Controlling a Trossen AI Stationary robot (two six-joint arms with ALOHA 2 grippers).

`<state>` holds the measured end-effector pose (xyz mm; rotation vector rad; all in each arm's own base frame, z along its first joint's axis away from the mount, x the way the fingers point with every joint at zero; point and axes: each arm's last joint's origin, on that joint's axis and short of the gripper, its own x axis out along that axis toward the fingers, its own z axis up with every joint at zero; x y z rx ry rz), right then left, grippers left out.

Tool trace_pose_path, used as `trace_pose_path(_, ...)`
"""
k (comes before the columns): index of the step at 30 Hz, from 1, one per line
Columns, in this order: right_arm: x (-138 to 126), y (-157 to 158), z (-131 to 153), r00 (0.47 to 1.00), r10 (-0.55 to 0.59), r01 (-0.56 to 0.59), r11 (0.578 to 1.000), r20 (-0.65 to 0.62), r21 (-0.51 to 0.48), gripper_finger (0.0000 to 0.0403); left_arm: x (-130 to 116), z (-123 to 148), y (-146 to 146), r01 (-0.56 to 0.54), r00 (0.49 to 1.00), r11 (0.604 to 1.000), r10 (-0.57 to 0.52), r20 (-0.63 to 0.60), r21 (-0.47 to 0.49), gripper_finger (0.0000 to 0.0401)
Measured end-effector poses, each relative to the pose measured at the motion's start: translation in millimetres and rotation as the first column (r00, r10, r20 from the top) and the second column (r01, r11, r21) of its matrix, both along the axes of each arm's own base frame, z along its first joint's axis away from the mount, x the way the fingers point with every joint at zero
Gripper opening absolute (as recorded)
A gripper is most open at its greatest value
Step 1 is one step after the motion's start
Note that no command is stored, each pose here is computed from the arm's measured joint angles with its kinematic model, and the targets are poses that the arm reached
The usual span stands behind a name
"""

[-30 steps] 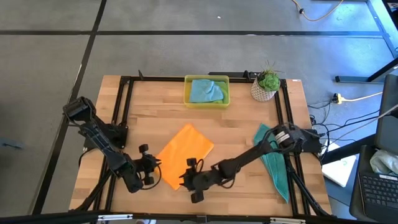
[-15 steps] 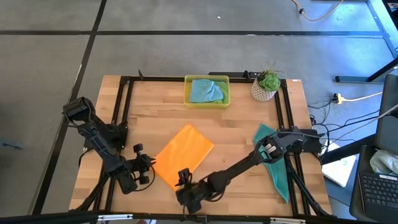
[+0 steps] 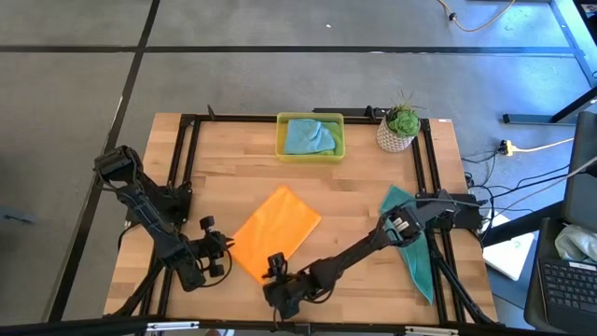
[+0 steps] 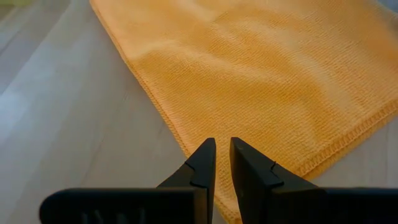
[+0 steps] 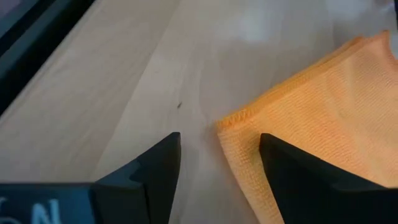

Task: Fold microfiber towels
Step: Fold the orange cloth

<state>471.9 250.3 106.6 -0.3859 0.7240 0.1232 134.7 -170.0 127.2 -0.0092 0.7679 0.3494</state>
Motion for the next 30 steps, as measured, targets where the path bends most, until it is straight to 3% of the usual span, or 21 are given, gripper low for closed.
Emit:
trace_pose_path(9,11.9,-18.7,0.2,0.998,-0.061,0.061,0.998,0.032,0.025,0.0219,0.9,0.5,-0.9,-0.002,1.0,1.0,0.002,0.02,-0.006,0.0041)
trace_pose_path(15,11.1,-18.8,-1.0,0.996,-0.087,0.086,0.995,0.022,0.049,0.0195,1.2,0.6,-1.3,-0.002,1.0,1.0,0.002,0.024,-0.009,0.0041)
trace_pose_path(20,9.6,-16.7,-1.2,0.997,-0.082,0.081,0.996,0.017,0.045,0.014,1.2,0.6,-1.3,-0.002,1.0,1.0,0.002,0.024,-0.009,0.0041)
trace_pose_path(27,6.1,-13.5,-2.8,0.997,-0.073,0.073,0.997,-0.005,0.031,0.0015,0.7,0.2,-3.5,0.05,0.999,0.999,-0.05,-0.012,0.003,0.0041)
trace_pose_path(30,4.7,-10.6,-0.6,0.998,-0.067,0.067,0.998,-0.02,0.022,0.0014,0.1,1.0,-5.8,0.091,0.996,0.995,-0.091,-0.014,0.029,0.0041)
